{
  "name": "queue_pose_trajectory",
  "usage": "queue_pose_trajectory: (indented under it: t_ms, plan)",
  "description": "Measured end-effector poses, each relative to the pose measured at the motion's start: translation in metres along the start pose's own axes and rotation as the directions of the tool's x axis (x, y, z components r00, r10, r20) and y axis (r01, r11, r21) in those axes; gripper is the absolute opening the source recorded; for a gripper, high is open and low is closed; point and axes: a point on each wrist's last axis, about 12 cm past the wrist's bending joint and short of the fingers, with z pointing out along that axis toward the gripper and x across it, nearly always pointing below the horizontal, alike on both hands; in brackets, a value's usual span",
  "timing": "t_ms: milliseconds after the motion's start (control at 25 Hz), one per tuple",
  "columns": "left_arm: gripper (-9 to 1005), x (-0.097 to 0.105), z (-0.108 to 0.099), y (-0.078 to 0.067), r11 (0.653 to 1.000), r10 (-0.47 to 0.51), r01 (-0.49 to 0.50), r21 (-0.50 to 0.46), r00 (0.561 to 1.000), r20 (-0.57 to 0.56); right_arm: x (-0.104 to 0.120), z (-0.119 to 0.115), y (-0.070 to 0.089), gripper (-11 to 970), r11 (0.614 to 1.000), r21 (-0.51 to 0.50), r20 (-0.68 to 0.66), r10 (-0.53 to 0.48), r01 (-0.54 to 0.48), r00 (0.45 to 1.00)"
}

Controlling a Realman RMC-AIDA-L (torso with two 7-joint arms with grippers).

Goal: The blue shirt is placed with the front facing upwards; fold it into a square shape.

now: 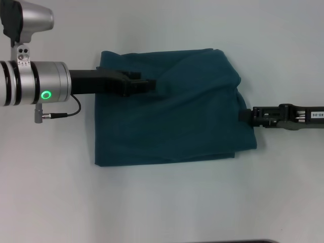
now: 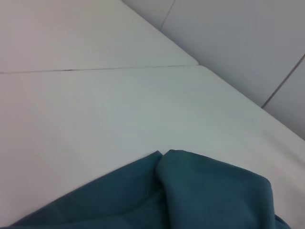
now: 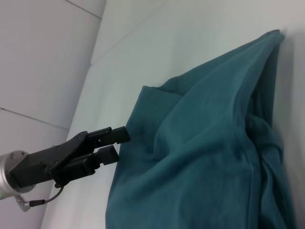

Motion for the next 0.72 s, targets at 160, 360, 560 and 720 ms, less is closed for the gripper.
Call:
queue_pose_trajectory:
  t_ms: [160, 360, 560, 720]
  plan:
    - [542, 0.0006, 0.0024, 0.0008, 1.0, 0.0, 0.0, -0.005, 1.0, -0.007, 0.0009, 0.0019, -0.0001, 757, 1.0, -0.005, 0.001, 0.008, -0.008, 1.0]
    - [542, -0.0003, 0.004, 0.001, 1.0, 0.007, -0.007, -0.004, 1.0, -0.011, 0.001, 0.0068, 0.0013, 664, 1.0, -0.016, -0.008, 0.013, -0.013, 1.0]
    - [542, -0.0013, 0.0043, 0.0016, 1.0, 0.013, -0.013, -0.01, 1.0, -0.011, 0.0009, 0.0088, 0.0023, 470, 1.0, -0.024, -0.013, 0.008, -0.009, 1.0]
    - [542, -0.0013, 0.0046, 0.0016, 1.0, 0.016, -0.016, -0.012, 1.0, -0.011, 0.0013, 0.0082, 0.0019, 333, 1.0, -0.022, -0.013, 0.008, -0.009, 1.0]
